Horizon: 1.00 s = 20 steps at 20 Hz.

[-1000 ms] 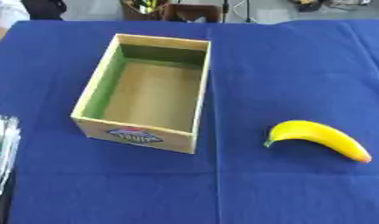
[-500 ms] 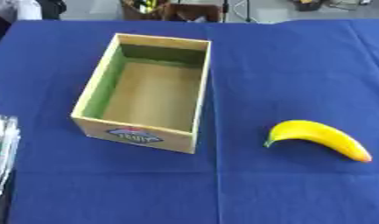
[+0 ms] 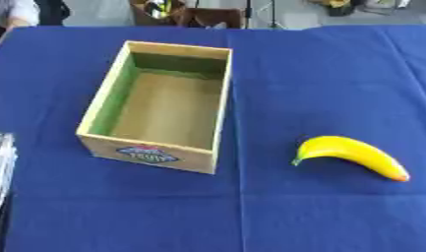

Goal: Pick up objects on the table and place them in the box.

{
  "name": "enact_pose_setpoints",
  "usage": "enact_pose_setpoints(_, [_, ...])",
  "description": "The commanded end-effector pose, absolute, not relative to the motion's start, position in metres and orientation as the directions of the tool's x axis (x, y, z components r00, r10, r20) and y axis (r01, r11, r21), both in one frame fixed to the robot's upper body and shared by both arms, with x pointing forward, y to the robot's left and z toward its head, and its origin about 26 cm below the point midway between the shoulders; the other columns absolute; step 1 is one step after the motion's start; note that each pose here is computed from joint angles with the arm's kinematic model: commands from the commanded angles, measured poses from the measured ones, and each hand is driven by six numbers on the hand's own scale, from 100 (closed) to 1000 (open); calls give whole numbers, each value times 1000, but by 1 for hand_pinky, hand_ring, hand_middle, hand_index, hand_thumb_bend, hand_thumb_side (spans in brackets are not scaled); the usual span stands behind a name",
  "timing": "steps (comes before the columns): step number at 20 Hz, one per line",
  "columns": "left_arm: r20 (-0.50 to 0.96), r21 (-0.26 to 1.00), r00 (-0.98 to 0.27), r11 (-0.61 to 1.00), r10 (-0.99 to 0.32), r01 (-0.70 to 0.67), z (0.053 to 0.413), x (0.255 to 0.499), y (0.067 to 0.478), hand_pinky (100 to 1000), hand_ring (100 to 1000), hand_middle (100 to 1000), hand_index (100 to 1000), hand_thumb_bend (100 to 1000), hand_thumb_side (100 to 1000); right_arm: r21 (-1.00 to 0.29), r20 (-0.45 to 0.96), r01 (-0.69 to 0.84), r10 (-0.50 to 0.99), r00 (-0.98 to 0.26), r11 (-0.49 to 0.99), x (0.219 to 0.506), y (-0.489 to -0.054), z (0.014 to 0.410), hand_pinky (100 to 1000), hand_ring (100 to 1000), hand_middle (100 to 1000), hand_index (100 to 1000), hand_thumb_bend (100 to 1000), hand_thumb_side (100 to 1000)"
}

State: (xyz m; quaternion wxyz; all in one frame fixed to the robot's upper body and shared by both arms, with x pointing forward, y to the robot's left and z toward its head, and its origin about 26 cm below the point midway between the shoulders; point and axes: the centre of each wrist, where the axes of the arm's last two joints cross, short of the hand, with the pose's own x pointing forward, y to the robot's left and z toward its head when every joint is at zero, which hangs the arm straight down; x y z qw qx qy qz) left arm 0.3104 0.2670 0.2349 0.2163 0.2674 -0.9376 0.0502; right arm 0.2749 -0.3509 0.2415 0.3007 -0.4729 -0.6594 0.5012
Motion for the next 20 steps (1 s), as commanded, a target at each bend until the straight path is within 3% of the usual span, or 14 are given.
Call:
enact_pose_setpoints(1, [398,28,-777,853,-487,-520,244,307,268,568,687,745,905,100,1000,-955,-147,295,919,-366,-35,273,-350,255,802,816,740,848,157,974])
enact_pose_setpoints(20, [398,36,-787,865,-472,-500,244,308,264,567,687,745,905,100,1000,-987,-163,68,919,-358,-148,276,-338,255,830,847,756,866,266,872])
